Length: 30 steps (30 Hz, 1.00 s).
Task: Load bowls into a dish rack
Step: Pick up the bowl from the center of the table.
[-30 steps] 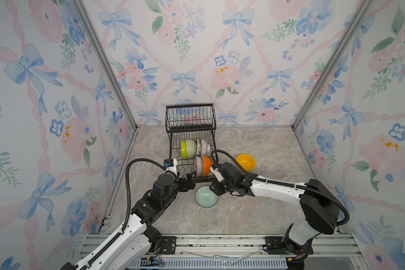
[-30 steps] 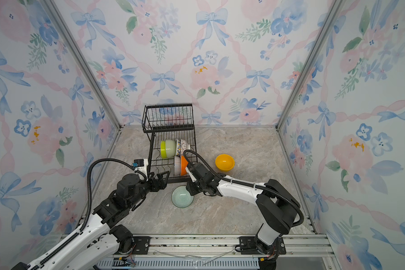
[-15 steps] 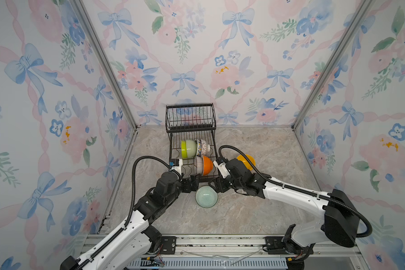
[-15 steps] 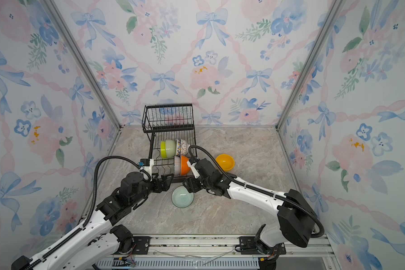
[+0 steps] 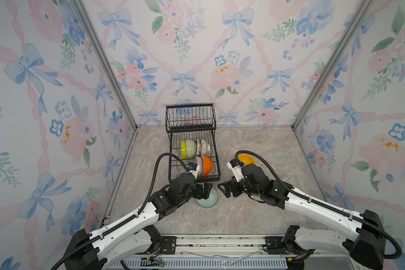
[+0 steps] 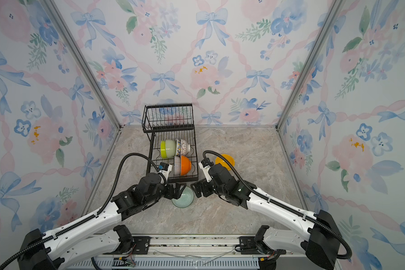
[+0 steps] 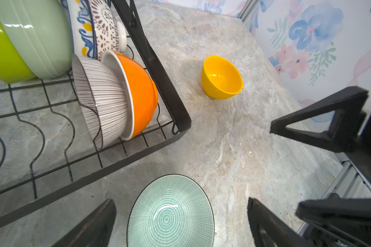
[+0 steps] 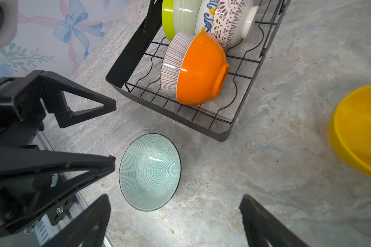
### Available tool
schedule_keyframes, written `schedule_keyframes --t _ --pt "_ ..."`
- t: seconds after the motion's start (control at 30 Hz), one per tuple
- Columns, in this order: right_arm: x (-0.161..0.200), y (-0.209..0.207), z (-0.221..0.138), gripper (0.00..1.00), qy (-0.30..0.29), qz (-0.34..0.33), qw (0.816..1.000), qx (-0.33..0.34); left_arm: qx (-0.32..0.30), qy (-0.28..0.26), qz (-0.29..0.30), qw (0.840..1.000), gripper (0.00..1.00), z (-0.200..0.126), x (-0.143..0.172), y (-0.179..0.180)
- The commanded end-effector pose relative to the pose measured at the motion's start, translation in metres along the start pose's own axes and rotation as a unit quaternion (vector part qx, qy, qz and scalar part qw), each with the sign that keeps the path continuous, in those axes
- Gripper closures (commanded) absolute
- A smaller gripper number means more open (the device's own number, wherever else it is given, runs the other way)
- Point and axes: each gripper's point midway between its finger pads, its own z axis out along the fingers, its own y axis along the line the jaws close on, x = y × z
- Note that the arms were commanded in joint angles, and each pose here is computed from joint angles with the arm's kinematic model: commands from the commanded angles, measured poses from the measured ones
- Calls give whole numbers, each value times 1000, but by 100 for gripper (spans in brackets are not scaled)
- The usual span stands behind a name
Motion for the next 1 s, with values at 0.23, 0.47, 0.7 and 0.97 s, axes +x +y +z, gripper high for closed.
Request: schedule_keyframes --t 0.23,0.47,0.7,0.97 --pt "40 -25 -13 4 10 22 999 22 -6 67 49 997 3 25 34 -23" --pt "58 -35 -16 4 12 45 998 30 -16 123 73 990 12 42 61 -26" --pt "68 -43 -12 4 15 65 997 39 -8 152 85 985 30 52 75 -36" --pt "78 -47 -12 4 13 82 996 42 -14 171 98 980 40 62 83 -44"
